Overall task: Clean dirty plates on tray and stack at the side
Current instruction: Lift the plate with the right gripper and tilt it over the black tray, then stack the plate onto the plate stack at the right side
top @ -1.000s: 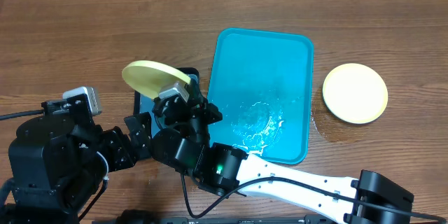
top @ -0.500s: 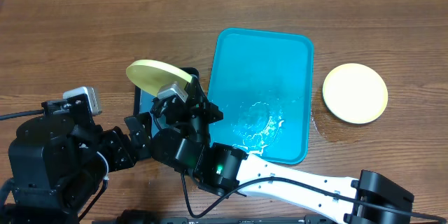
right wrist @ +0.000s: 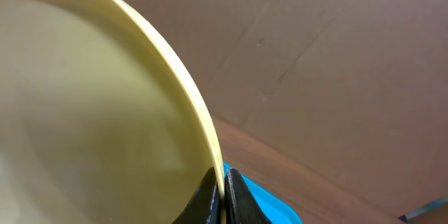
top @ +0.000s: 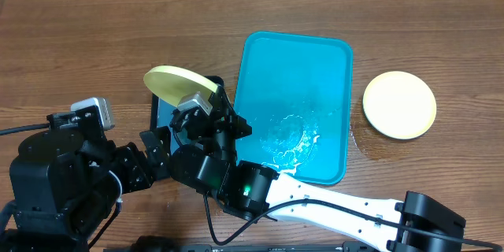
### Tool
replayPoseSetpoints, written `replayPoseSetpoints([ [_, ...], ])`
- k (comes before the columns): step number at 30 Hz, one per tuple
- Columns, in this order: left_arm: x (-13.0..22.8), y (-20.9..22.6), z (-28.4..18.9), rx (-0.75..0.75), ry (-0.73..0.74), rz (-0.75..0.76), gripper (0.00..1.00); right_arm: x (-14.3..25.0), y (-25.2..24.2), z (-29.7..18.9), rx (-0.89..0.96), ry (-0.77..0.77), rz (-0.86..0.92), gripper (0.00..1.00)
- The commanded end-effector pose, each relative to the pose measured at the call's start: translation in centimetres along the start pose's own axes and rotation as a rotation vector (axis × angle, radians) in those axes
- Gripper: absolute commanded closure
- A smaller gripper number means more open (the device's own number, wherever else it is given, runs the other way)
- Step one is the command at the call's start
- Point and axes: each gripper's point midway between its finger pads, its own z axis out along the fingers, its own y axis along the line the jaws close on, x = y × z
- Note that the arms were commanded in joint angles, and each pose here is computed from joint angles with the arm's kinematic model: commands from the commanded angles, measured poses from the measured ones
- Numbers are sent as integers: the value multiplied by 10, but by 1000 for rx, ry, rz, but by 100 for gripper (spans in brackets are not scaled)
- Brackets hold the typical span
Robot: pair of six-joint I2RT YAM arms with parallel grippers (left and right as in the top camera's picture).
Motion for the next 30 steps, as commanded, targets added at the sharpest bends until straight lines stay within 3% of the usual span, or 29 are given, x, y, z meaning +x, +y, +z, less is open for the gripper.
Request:
replayPoseSetpoints([
  [1,-1,-1,-1,4,-3,14,0,-16,-14,-6,17,-22,58,96],
  [12,-1,-1,-1,4,-3,14,0,-16,-14,-6,17,-22,60,96],
  [17,-1,-1,-1,4,-3,14,0,-2,-13,8,-16,23,199,96],
  [24,-1,-1,-1,4,-3,14,0,74,38,40,-482,460,553,96],
  [27,-1,-1,-1,4,-3,14,0,59,33,37,-799,562,709,96],
  [28,-1,-1,-1,4,-3,14,0,42,12,36,-929,558,792,96],
  [30,-1,-1,-1,4,-3,14,0,34,-33,44,-990,553,897,96],
])
